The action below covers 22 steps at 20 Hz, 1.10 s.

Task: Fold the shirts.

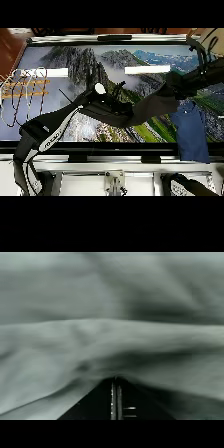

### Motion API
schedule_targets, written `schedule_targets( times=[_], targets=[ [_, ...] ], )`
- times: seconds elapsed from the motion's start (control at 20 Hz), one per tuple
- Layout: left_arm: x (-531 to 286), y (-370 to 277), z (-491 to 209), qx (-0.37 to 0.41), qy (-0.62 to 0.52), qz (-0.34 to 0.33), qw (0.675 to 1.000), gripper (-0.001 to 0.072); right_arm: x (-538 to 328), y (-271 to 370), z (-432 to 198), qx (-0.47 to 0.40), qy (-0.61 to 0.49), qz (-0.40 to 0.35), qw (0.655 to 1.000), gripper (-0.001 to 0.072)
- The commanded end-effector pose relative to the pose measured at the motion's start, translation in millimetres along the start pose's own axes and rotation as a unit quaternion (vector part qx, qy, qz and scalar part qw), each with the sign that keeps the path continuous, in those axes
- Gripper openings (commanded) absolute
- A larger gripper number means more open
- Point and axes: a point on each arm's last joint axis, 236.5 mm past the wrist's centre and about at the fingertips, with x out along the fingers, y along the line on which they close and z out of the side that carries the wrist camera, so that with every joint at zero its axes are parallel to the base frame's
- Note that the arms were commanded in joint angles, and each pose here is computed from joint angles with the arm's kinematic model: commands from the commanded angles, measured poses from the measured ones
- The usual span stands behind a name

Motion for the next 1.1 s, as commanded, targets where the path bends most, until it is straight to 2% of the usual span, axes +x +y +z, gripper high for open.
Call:
schedule_targets(
  times=[0.0,0.1,0.2,0.3,0.45,0.6,0.8,0.85,0.9,0.95,1.05],
  targets=[
    [-15.5,-3.7,9.5,0.005,-0.015,-0.006,1.000,0.0037,-0.1,14.1,1.5,0.000,-0.014,0.005,1.000,0.0062],
    [-68.6,-0.5,28.5,0.019,-0.046,0.001,0.999,0.0037,17.2,31.2,14.9,-0.021,-0.033,0.009,0.999,0.0062],
    [-135.1,14.0,41.5,0.036,-0.079,0.042,0.995,0.0037,50.2,55.2,27.0,-0.043,-0.033,0.027,0.998,0.0062],
    [-219.0,29.4,47.9,0.043,-0.125,0.088,0.987,0.0037,97.2,75.7,34.2,-0.059,-0.017,0.040,0.997,0.0062],
    [-338.7,34.8,42.9,0.032,-0.213,0.122,0.969,0.0037,182.5,90.9,36.9,-0.063,0.016,0.046,0.997,0.0062],
    [-432.0,31.5,20.2,0.022,-0.289,0.156,0.944,0.0038,260.9,89.9,30.2,-0.039,0.049,0.050,0.997,0.0062],
    [-485.8,13.2,-6.8,0.029,-0.337,0.184,0.923,0.0038,321.6,97.9,33.9,0.044,0.061,0.108,0.991,0.0066],
    [-489.1,6.8,-9.4,0.035,-0.342,0.186,0.920,0.0038,326.8,102.4,40.5,0.063,0.051,0.124,0.989,0.0170],
    [-489.4,2.6,-10.4,0.039,-0.343,0.186,0.920,0.0038,327.5,111.1,49.8,0.076,0.034,0.147,0.986,0.0467],
    [-486.9,-1.0,-10.3,0.043,-0.342,0.185,0.920,0.0038,323.1,122.2,56.1,0.071,0.022,0.171,0.982,0.0536],
    [-478.8,-5.6,-8.1,0.049,-0.335,0.180,0.923,0.0038,306.5,130.3,61.9,0.054,0.014,0.194,0.979,0.0536]
  ],
)
